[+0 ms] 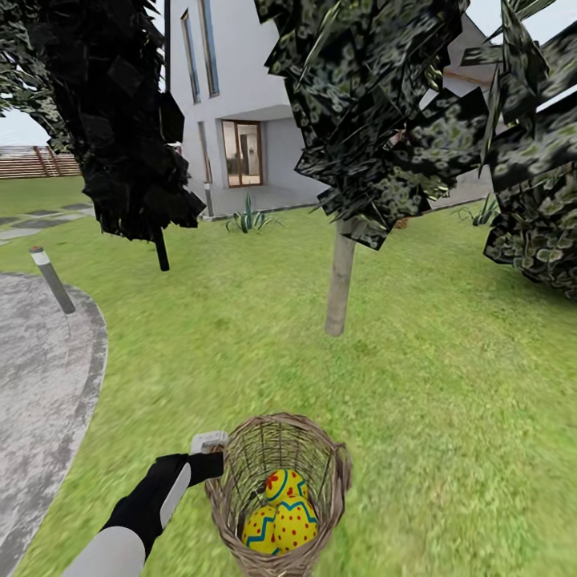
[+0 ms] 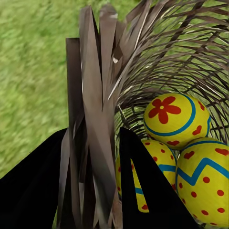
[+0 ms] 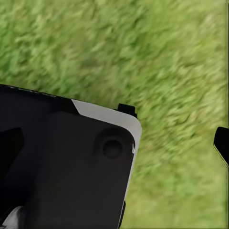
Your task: Take the three Easter eggs out of the wicker basket on the lawn in the garden, then place them on the lawn next to a single tree (choose any tree) so that all three eggs are next to the same tree and none are left in the basket.
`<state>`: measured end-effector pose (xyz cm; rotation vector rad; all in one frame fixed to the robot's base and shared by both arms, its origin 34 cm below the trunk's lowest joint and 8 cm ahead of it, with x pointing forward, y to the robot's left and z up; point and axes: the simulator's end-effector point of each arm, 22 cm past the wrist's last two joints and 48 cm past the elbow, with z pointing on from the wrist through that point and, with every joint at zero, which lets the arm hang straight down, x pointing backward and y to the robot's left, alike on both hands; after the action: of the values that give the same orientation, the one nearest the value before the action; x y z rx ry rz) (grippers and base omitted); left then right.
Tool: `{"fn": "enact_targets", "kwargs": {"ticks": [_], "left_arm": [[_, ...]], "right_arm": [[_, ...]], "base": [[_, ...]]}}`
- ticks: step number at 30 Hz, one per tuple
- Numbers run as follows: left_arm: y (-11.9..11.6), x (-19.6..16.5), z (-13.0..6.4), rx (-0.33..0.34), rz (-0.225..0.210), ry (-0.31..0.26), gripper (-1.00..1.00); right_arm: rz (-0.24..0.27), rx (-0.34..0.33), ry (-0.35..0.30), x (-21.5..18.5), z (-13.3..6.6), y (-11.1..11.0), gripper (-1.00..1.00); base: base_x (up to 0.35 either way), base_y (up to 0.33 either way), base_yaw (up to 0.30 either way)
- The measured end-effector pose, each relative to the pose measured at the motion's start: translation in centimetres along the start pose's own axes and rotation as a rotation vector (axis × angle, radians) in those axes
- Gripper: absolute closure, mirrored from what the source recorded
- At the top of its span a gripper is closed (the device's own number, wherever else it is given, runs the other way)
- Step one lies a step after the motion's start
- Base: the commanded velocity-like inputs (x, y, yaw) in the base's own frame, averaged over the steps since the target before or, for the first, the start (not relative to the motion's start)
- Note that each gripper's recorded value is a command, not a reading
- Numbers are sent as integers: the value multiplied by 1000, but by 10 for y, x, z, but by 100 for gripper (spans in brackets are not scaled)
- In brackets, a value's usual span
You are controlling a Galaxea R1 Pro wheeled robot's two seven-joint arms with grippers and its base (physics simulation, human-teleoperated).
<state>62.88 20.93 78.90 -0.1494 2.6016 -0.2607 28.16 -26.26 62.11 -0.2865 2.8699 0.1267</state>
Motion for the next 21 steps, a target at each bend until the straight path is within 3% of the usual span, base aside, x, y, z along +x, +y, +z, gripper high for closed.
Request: {"fn": "enact_targets", "kwargs": {"ticks": [21], "left_arm": [[0, 0, 0, 0, 0, 0, 100]], "right_arm": [[-1, -1, 0, 0, 0, 0, -100]], "base": [[329, 0, 0]]}}
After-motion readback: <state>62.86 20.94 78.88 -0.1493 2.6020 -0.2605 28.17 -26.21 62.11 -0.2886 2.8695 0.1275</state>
